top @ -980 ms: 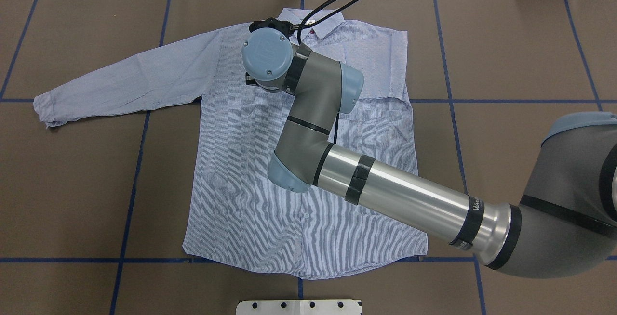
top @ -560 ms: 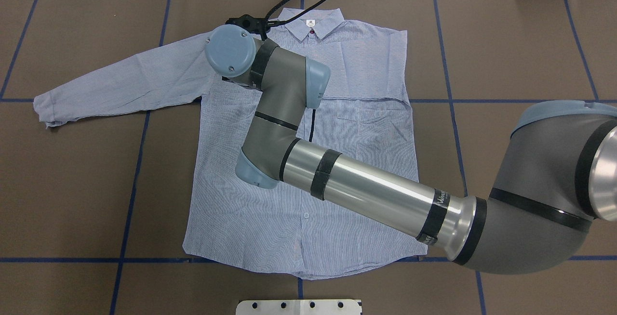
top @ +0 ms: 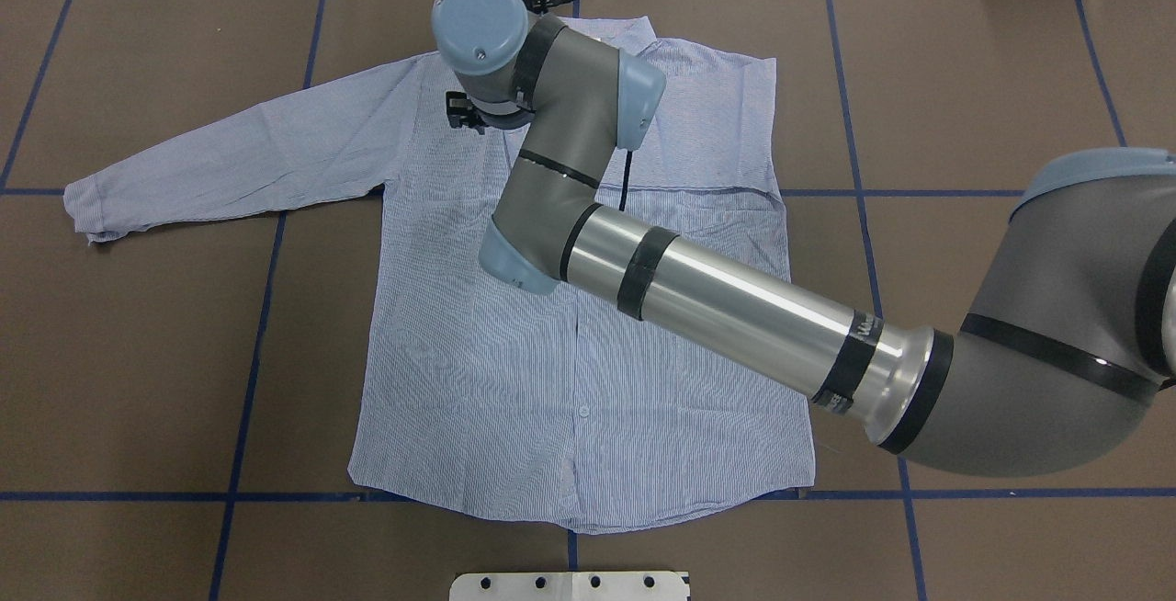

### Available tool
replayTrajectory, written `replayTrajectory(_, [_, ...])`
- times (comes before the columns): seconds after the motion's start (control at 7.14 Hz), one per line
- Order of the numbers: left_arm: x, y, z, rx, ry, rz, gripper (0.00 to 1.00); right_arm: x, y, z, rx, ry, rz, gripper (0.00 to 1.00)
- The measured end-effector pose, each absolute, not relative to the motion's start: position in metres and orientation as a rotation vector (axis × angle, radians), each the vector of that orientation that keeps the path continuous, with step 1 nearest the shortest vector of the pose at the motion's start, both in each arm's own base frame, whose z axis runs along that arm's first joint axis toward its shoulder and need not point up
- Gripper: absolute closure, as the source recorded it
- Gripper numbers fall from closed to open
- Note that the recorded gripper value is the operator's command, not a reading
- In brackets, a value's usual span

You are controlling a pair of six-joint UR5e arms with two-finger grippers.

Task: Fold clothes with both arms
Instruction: 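Carry the sleeve cuff with the right gripper across toward the collar, then release the sleeve on the shirt body and lift the right gripper away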

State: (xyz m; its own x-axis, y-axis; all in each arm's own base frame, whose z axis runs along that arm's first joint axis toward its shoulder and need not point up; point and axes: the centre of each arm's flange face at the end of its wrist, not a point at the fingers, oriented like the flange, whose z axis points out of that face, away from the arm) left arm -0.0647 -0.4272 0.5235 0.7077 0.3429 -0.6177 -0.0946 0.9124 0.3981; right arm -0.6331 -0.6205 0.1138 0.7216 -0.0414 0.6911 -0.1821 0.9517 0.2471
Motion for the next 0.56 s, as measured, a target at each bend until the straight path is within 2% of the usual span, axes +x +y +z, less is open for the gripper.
replayTrajectory(0.28, [-0.064, -0.461, 0.530, 0.407, 0.747, 0.255, 0.00, -0.553, -0.661, 0.151, 0.278, -0.794, 0.034, 0.00])
replayTrajectory(0.56, [-0.058, -0.488, 0.547, 0.481, 0.772, 0.156, 0.00, -0.455, -0.666, 0.188, 0.243, -0.766, -0.018, 0.00])
